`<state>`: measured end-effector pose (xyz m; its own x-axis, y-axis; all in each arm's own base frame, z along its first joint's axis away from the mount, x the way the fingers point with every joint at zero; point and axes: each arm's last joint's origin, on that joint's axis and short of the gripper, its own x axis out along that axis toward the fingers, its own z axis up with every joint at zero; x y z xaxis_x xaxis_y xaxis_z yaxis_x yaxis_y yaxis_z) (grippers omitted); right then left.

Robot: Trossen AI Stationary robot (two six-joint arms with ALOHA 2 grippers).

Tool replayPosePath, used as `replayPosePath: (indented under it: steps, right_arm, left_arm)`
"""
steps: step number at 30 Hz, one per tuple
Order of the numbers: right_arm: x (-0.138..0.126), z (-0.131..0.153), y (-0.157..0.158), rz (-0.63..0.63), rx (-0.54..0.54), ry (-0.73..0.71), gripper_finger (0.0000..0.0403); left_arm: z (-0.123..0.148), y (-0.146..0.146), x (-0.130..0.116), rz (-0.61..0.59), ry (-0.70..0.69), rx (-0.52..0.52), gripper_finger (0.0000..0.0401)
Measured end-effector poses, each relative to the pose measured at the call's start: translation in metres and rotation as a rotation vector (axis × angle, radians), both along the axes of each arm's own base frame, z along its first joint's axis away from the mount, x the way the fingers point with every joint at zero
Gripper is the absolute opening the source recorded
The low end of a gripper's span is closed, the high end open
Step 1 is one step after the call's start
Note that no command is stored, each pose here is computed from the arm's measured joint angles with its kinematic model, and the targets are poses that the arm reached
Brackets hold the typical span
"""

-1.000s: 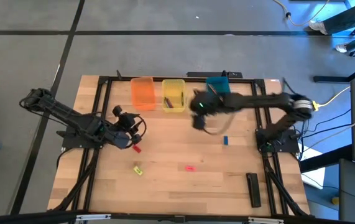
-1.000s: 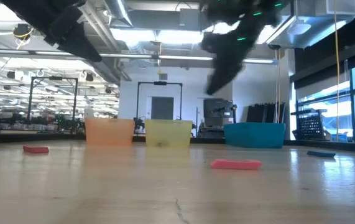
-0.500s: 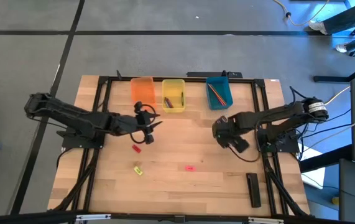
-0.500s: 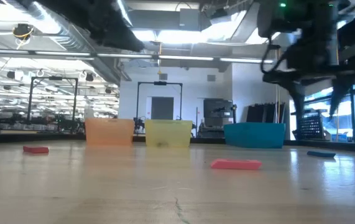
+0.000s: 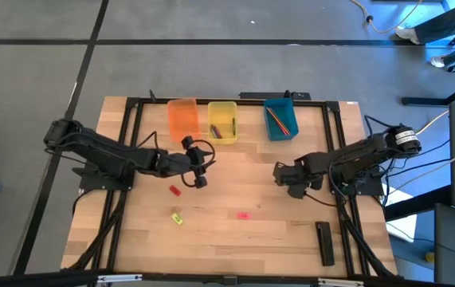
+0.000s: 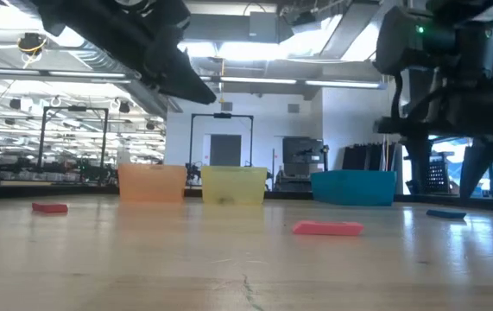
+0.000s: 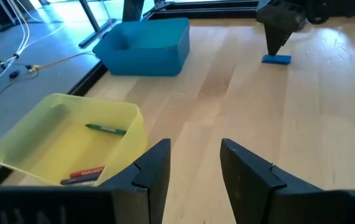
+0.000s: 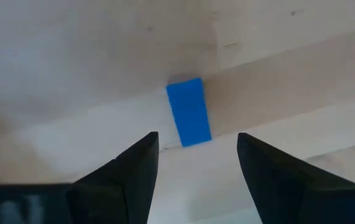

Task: Sort crayons/erasers/pens/pencils in bins
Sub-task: Put the blue eraser into the orange bin

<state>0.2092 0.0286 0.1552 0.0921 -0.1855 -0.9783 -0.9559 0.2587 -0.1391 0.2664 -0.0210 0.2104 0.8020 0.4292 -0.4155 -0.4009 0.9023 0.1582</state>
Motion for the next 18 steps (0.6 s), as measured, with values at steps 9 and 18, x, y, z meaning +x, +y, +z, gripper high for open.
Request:
replayPosePath:
  steps: [9, 18]
  right_arm:
    - [-0.009, -0.022, -0.002, 0.096, -0.016, -0.027, 0.0217]
    - [-0.008, -0.022, -0.012, -0.014, 0.071, -0.027, 0.0146]
  left_arm:
    - [-0.002, -0.001, 0.001, 0.001, -0.001, -0.007, 0.0133]
    - [0.002, -0.004, 0.003, -0.01, -0.05, -0.014, 0.0133]
